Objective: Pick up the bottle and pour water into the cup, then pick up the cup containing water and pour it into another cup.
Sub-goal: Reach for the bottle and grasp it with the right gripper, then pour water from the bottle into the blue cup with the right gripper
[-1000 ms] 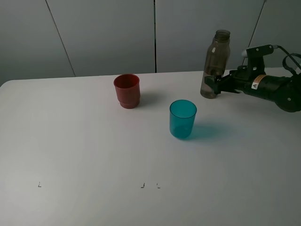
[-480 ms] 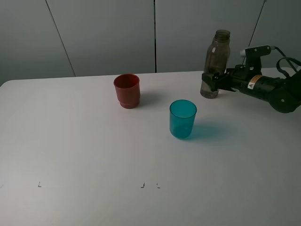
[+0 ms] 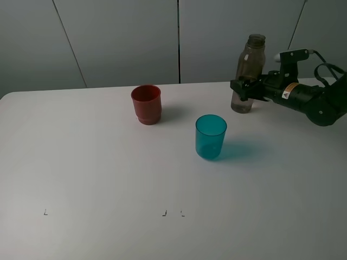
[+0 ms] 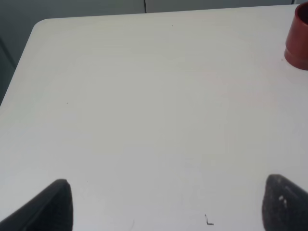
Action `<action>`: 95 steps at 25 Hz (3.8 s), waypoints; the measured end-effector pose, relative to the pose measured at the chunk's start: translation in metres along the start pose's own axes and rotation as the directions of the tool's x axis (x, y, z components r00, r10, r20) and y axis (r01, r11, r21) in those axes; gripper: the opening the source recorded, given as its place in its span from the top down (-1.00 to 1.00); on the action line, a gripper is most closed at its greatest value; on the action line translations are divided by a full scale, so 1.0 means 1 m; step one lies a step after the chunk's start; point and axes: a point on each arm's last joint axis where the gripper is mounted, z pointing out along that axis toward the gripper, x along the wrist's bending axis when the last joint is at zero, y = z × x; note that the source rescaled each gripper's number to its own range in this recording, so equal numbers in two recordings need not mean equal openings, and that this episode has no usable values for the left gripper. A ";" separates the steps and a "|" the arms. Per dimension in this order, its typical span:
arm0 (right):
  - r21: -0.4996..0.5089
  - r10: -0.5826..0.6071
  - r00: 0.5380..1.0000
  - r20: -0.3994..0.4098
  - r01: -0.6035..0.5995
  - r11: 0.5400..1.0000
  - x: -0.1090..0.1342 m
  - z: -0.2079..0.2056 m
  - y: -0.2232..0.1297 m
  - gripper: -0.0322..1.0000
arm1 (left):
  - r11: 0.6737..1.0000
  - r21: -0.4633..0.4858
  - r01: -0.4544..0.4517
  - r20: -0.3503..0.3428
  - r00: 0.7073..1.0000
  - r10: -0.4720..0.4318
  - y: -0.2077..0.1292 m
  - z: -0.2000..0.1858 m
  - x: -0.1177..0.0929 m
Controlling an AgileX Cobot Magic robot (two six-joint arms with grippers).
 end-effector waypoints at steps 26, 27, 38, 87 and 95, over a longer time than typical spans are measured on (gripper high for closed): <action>-0.031 0.040 0.999 -0.010 -0.040 0.999 0.005 0.024 -0.005 0.00 | 1.000 0.000 0.000 0.000 1.000 0.000 0.000 0.000 0.000; -0.032 0.037 0.999 -0.008 -0.037 0.999 0.005 0.024 -0.005 0.69 | 1.000 0.000 0.000 0.000 1.000 0.000 0.000 0.000 0.000; -0.028 0.033 0.999 -0.008 -0.033 0.999 0.005 0.024 -0.006 0.91 | 1.000 0.000 0.000 0.000 1.000 0.000 0.000 0.000 0.000; -0.186 -0.787 0.598 -0.153 0.765 0.617 0.014 -0.006 0.020 0.91 | 1.000 0.000 0.000 0.000 1.000 0.000 0.000 0.000 0.000; -0.197 -0.866 0.483 -0.129 0.844 0.500 0.013 -0.006 0.019 0.91 | 1.000 0.000 0.000 0.000 1.000 0.000 0.000 0.000 0.000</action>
